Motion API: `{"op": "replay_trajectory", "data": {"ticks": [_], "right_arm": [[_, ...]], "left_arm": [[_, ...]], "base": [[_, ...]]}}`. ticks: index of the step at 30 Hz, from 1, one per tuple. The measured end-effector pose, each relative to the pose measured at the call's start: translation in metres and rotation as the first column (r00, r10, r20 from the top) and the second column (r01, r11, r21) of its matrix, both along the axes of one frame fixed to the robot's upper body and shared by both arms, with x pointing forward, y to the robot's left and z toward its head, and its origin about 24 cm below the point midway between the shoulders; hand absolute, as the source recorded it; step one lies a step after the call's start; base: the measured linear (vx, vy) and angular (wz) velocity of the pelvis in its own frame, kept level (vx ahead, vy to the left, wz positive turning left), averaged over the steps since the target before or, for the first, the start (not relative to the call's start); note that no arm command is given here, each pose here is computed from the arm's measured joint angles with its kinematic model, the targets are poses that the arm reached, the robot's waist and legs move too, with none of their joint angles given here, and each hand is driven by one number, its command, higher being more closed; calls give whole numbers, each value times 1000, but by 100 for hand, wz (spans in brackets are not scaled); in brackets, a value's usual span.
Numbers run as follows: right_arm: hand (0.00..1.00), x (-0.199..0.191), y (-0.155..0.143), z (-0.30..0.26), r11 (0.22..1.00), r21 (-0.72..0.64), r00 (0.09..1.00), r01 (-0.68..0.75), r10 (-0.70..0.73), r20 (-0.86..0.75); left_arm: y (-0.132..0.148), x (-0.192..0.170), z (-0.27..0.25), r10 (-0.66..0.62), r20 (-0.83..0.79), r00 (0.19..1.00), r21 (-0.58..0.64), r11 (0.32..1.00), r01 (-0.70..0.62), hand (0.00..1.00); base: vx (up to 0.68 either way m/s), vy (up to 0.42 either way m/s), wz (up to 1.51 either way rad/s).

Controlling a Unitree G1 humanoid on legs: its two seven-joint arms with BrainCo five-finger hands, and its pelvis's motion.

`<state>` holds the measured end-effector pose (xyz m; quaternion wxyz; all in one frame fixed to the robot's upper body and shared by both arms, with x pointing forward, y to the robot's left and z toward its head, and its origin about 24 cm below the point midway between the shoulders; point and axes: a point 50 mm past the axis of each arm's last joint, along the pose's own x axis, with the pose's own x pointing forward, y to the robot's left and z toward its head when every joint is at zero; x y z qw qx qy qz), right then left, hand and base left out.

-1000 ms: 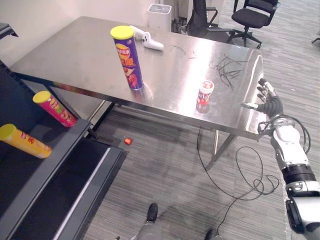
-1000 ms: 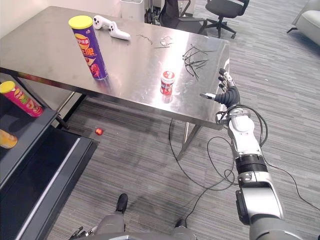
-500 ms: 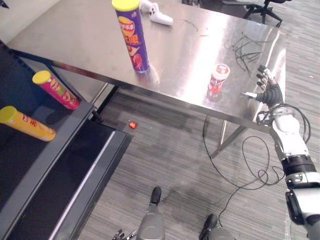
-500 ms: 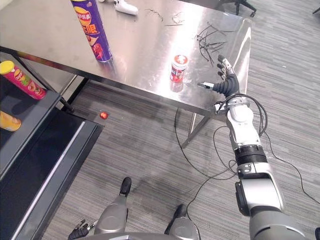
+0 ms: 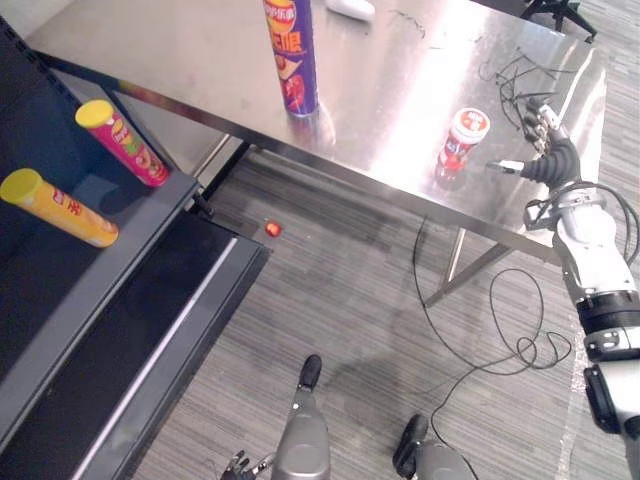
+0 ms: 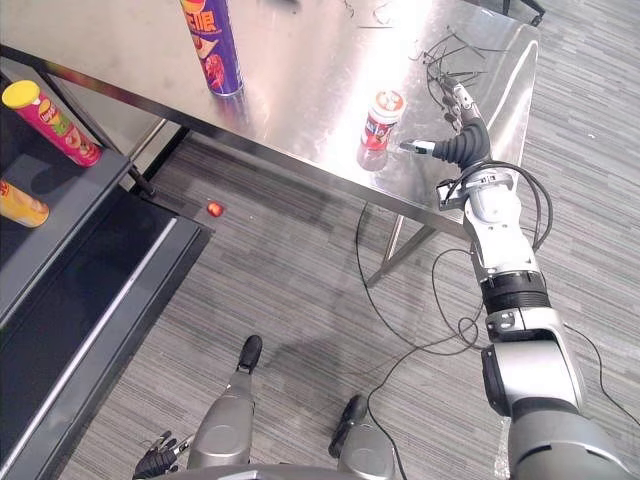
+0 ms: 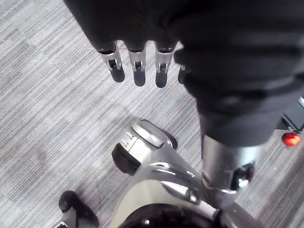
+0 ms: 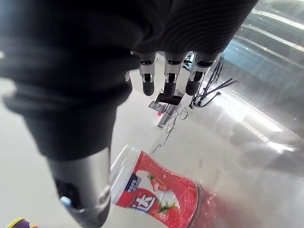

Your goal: Put the gum and the chips on the shelf.

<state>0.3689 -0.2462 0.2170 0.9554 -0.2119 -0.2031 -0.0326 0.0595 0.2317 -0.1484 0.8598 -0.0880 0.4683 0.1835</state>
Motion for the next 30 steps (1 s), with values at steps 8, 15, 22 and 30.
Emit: {"op": "replay_trajectory", "data": {"ticks": [8,15,22,30], "right_arm": [[0,4,6,19,1000,0,999,-5,5,50],[0,5,1,21,1000,-12,999,15,-14,42],[0,7,6,24,1000,-4,999,-7,7,44],[0,10,-2,32,1000,4,999,22,-23,47]], "left_arm": [[1,2,1,-4,11,1000,0,1000,4,0],[1,4,2,-25,14,1000,3,1000,25,0],[0,5,2,-39,19,999,-2,999,39,0],[-1,10,5,-47,48,998,3,999,47,0]], "base": [[-10,-9,2],[1,-19,7],[-5,-7,2],[-1,-8,2]]}}
